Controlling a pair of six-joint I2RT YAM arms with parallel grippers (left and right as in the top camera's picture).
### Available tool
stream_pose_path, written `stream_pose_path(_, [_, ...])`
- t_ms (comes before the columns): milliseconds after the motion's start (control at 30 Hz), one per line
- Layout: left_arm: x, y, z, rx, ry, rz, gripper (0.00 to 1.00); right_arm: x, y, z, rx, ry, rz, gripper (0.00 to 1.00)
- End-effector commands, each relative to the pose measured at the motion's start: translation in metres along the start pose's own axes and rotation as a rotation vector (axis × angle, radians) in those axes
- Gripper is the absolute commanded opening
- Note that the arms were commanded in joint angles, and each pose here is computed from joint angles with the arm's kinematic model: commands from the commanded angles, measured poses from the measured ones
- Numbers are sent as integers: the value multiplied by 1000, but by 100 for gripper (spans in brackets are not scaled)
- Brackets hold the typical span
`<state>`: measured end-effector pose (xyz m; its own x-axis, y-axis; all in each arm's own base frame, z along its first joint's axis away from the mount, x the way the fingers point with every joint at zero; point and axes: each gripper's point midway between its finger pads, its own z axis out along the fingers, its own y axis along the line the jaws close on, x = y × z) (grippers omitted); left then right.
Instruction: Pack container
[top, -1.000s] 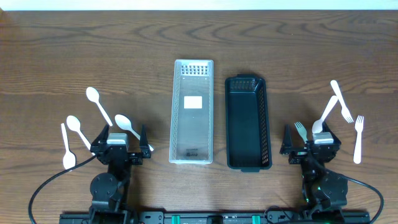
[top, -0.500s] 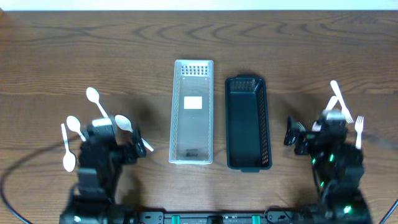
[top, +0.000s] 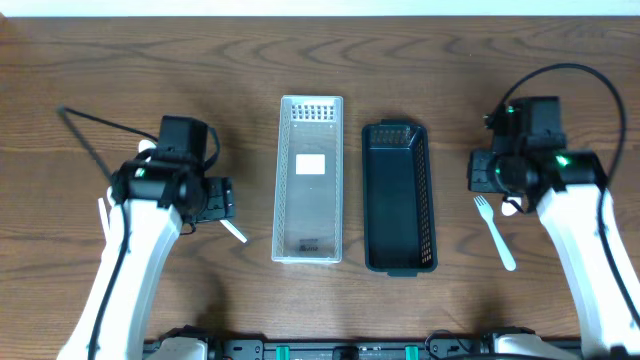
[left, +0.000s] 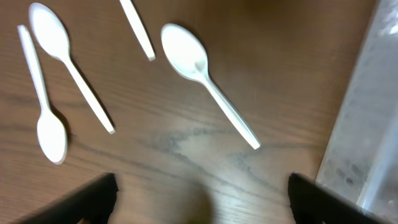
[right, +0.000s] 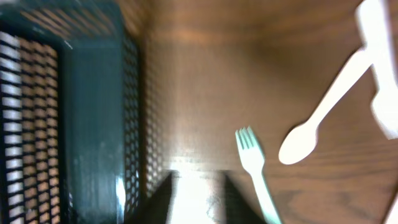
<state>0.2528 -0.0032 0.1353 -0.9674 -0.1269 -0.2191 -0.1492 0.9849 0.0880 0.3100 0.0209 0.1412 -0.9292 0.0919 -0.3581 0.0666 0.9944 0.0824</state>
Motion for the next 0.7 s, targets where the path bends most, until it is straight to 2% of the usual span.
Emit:
stream_pose_path(0, [1,-1,14,-17,66,9,59,10,1,24,-7,103,59,3])
stream_pose_path(133, [5,-3,32,-35,141,20,34,27,2,47,3,219,52,1])
stream_pose_path(200, [8,-3,39,-43,173,24,31,35,5,54,8,264,42,1])
stream_pose_path(233, [9,-3,41,-45,185,26,22,39,7,57,6,283,37,1])
stream_pose_path(333, [11,-4,47,-51,209,29,8,44,16,62,-21,311,24,2])
stream_pose_path(467, [12,-4,50,-51,223,31,6,49,32,62,-81,335,13,7])
stream_pose_path(667, [10,-14,52,5,219,23,6,55,46,60,-107,354,-21,7])
